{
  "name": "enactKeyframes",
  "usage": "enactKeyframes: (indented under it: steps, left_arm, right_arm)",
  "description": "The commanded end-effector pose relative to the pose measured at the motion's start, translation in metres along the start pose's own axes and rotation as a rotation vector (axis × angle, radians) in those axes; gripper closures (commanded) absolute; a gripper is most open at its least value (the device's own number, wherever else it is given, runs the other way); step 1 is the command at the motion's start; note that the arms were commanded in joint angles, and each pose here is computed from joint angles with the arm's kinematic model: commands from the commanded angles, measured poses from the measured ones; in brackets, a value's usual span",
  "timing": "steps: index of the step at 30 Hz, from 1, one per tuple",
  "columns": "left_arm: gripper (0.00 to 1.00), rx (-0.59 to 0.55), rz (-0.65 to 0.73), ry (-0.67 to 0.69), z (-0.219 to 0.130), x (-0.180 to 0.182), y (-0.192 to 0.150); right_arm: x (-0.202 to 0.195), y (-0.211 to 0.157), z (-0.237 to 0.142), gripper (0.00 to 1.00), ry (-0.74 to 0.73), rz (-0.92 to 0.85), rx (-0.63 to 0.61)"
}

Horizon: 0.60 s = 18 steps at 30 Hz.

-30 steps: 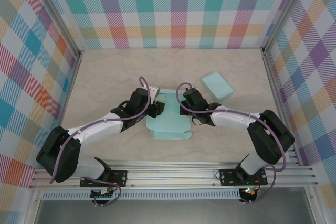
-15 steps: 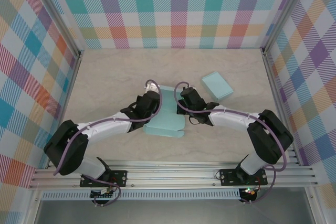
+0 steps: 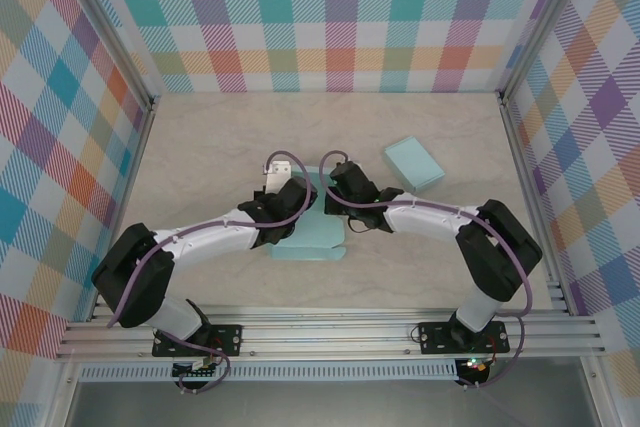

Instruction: Fold the paper box

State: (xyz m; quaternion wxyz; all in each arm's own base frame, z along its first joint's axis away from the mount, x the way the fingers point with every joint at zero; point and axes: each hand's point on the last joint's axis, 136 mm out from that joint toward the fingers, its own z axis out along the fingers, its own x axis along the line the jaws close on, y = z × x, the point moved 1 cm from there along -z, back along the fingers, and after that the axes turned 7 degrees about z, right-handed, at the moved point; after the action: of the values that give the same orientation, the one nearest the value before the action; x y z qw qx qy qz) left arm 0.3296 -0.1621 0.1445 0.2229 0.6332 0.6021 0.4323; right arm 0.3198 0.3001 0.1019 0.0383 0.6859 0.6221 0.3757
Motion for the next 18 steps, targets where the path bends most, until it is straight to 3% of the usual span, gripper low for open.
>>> enactKeyframes:
  steps: [1, 6, 11, 16, 18]
  left_arm:
    - [0.93, -0.074, -0.125, 0.257, -0.010, 0.047, 0.019]
    - [0.91, -0.057, -0.101, 0.325, -0.007, 0.054, 0.021]
    - [0.96, 0.004, -0.117, 0.183, 0.002, 0.033, 0.013]
    - [0.75, 0.062, -0.112, -0.013, 0.002, 0.009, 0.007]
    - [0.71, 0.077, -0.109, -0.048, 0.002, 0.004, 0.005]
  right_arm:
    - [-0.006, -0.009, 0.003, 1.00, -0.038, 0.059, 0.046]
    - [-0.001, -0.012, 0.006, 1.00, -0.027, 0.065, 0.060]
    - [-0.001, -0.013, 0.008, 1.00, -0.039, 0.065, 0.066]
    - [-0.010, -0.014, 0.004, 1.00, -0.097, 0.056, 0.078]
    - [-0.012, -0.016, 0.001, 1.00, -0.107, 0.057, 0.090]
